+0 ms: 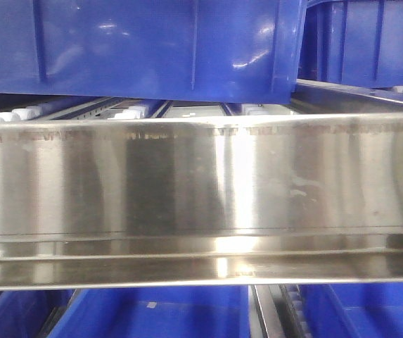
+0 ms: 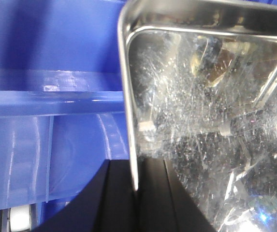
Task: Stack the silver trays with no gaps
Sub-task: 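Lift the silver tray up off the shelf with both grippers, then drive the base away from the shelf holding the tray in both grippers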
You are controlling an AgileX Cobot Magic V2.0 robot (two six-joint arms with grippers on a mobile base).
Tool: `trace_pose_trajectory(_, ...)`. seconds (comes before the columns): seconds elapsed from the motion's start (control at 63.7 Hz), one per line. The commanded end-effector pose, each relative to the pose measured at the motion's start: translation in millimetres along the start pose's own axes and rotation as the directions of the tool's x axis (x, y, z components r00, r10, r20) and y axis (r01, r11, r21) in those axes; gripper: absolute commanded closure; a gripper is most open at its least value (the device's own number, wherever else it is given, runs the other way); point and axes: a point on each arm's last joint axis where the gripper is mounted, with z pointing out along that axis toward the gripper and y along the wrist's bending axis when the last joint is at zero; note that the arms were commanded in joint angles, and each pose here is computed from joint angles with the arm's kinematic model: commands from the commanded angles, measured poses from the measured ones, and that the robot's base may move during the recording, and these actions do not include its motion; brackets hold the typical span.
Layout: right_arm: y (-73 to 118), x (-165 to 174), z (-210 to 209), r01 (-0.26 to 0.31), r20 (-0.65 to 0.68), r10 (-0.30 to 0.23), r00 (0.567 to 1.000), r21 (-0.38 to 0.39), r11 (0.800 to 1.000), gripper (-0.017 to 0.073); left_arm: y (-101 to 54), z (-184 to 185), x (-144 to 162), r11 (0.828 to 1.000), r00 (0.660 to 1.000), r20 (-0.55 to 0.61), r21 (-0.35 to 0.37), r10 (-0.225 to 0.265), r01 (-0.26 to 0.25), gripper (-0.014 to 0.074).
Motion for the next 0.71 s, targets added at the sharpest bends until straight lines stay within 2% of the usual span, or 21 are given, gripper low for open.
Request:
trace_pose_trajectory(0.0,5.0,-9.5,-6.4,0.026,0.084,-0.021,0.996,-0.060,0.998,0.0638,-4.5,-7.8,-8.6,0.999,0.998,0.060,0.028,-0.018,0.016,0.0612)
trace_pose_trajectory(0.691,5.0,-9.5,-6.4,0.026,0.084,-0.021,0.996,-0.060,0.998,0.0638,-4.5,-7.8,-8.6,0.999,0.998,0.060,0.028,-0.018,0.016,0.0612)
